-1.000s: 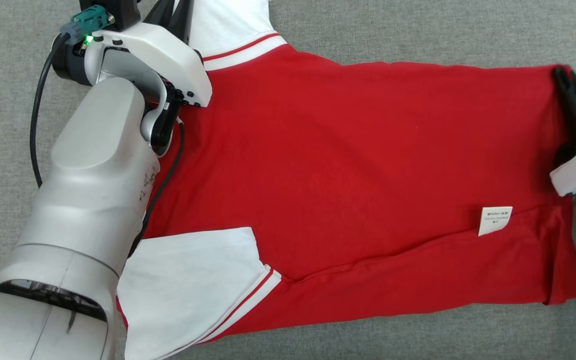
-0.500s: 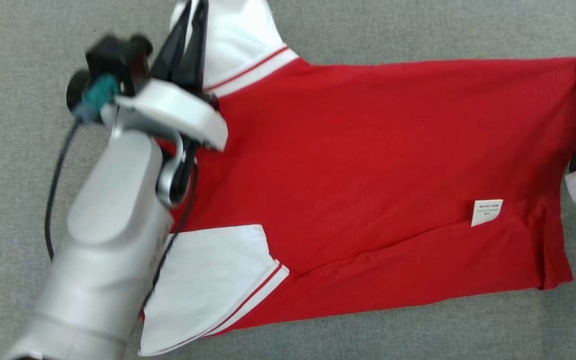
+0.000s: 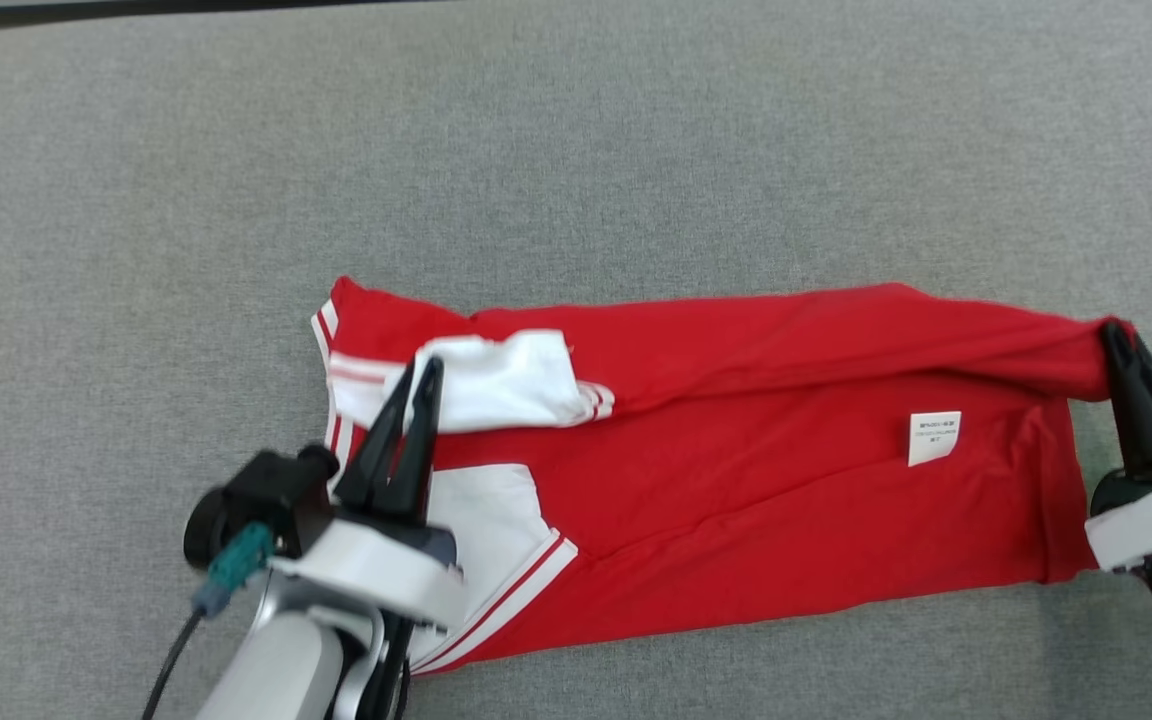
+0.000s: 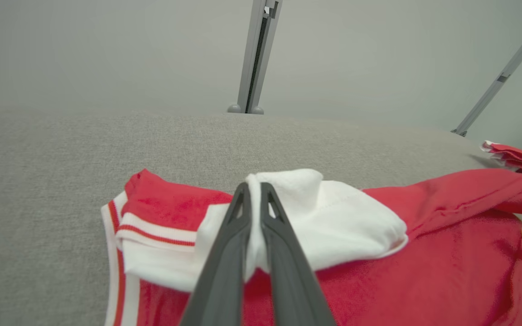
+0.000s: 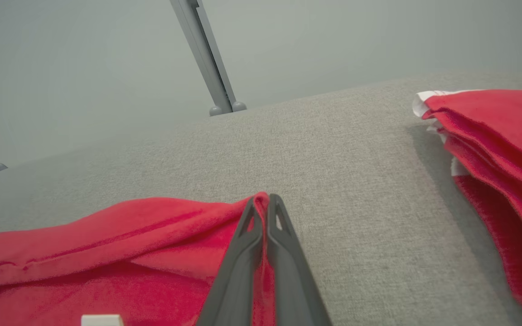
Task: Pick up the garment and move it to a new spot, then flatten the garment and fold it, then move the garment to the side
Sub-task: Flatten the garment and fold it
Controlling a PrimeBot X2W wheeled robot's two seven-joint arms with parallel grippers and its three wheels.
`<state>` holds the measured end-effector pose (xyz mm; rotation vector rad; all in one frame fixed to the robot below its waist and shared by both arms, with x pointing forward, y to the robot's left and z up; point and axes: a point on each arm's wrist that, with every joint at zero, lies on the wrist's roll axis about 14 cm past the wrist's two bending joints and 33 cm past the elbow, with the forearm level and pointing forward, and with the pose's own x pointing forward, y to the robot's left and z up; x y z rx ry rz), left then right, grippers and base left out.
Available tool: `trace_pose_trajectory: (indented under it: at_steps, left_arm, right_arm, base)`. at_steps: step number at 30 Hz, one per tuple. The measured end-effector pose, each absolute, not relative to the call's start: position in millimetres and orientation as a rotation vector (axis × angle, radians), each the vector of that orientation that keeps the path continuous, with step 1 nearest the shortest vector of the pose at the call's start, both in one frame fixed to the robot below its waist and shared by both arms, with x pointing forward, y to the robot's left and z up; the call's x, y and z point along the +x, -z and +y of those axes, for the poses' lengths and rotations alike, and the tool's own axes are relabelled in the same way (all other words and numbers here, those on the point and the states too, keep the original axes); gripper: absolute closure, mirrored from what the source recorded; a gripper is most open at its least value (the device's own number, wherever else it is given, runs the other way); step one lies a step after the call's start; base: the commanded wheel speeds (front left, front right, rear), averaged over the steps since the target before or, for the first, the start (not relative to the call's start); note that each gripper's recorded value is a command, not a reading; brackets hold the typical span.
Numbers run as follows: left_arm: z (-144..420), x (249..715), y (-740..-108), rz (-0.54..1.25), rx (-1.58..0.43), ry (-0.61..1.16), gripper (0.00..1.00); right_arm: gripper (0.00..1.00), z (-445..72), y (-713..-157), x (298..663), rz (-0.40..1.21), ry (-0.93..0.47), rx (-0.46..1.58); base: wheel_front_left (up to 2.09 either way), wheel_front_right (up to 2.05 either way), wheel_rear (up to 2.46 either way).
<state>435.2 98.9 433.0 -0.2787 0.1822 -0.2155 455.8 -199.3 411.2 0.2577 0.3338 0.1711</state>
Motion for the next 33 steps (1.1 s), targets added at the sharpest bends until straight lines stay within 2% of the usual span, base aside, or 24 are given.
trace_pose_trajectory:
  at_steps: [9, 10, 11, 12, 13, 17, 27, 33]
  left_arm:
    - [105, 380, -425, 0.330, -0.305, 0.181, 1.00]
    - [106, 376, -420, 0.359, -0.313, 0.173, 1.00]
    - [106, 376, -420, 0.359, -0.313, 0.173, 0.83]
    - [107, 373, -416, 0.374, -0.318, 0.160, 0.39]
    - [107, 370, -413, 0.395, -0.336, 0.153, 0.00]
    - [110, 369, -411, 0.393, -0.368, 0.123, 0.00]
    - [137, 397, -463, 0.084, -0.265, 0.046, 0.00]
    - [156, 403, -491, -0.019, -0.207, 0.005, 0.00]
  right_arm:
    - [1.00, -193, -405, 423, 0.365, -0.149, 0.299]
    - [0.67, -193, -403, 421, 0.372, -0.147, 0.301]
    - [0.50, -193, -403, 421, 0.372, -0.147, 0.301]
    - [0.00, -192, -401, 419, 0.377, -0.148, 0.304]
    - [0.00, -189, -400, 418, 0.378, -0.151, 0.311]
    - [0.00, -184, -407, 417, 0.338, -0.153, 0.318]
    - [0.00, -184, -467, 420, 0.115, -0.160, 0.224]
    - [0.00, -182, -490, 407, 0.069, -0.163, 0.173]
  base:
    - [0.00, 0.00, 0.00]
    - [0.00, 0.00, 0.00]
    - [0.00, 0.00, 0.00]
    - [0.00, 0.00, 0.00]
    - [0.00, 0.00, 0.00]
    - [0.00, 0.00, 0.00]
    - [0.00, 0.00, 0.00]
    - [0.00, 0.00, 0.00]
